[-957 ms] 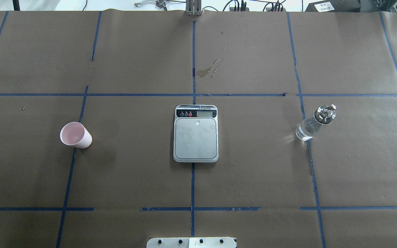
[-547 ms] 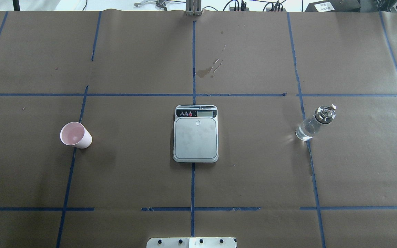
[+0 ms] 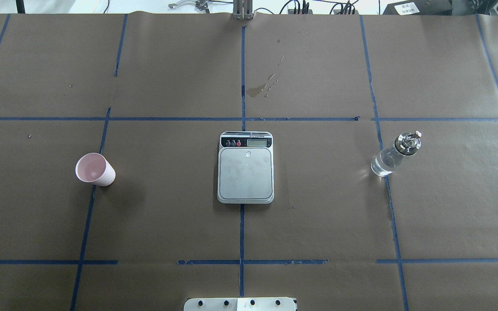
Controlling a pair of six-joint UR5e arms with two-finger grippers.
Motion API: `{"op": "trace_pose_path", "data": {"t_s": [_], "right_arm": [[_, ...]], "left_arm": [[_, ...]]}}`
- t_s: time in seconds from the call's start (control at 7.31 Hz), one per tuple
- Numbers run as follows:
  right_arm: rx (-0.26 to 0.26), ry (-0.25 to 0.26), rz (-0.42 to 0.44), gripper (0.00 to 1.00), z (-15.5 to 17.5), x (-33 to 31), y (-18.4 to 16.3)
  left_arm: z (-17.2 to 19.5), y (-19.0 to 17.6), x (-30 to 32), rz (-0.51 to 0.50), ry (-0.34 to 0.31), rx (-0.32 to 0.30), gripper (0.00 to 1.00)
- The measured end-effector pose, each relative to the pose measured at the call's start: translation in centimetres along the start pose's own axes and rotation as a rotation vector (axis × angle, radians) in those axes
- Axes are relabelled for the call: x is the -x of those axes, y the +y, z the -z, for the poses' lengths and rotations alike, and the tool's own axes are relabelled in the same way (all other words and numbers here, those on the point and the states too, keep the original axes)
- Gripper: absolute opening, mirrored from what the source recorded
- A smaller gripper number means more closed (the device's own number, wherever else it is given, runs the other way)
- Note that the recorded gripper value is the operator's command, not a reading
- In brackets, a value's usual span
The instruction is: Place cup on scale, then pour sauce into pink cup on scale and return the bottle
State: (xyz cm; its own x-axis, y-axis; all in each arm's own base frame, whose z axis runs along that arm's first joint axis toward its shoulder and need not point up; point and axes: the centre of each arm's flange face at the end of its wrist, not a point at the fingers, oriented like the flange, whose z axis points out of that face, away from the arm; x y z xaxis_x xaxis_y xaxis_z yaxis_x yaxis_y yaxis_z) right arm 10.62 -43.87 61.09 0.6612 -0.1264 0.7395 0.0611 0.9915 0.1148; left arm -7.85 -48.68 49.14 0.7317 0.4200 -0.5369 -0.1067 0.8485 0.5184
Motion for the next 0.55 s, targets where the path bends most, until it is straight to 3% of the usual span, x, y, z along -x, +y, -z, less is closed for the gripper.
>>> {"op": "trace_pose_path", "data": {"t_s": [0.27,0.41,0.55], "right_arm": [[-0.007,0.001,0.008,1.0,0.3,0.3,-0.1],[-0.008,0.002,0.01,1.0,0.4,0.4,-0.2],[-0.008,0.002,0.011,1.0,0.4,0.4,-0.2]], "left_arm": [[-2.2,-2.8,-6.5,-0.134,0.125,-0.049,1.0],[-3.5,-4.0,-9.7,-0.124,0.198,-0.04,1.0],[-4.2,-5.3,-12.1,-0.054,0.241,-0.035,1.0]]}}
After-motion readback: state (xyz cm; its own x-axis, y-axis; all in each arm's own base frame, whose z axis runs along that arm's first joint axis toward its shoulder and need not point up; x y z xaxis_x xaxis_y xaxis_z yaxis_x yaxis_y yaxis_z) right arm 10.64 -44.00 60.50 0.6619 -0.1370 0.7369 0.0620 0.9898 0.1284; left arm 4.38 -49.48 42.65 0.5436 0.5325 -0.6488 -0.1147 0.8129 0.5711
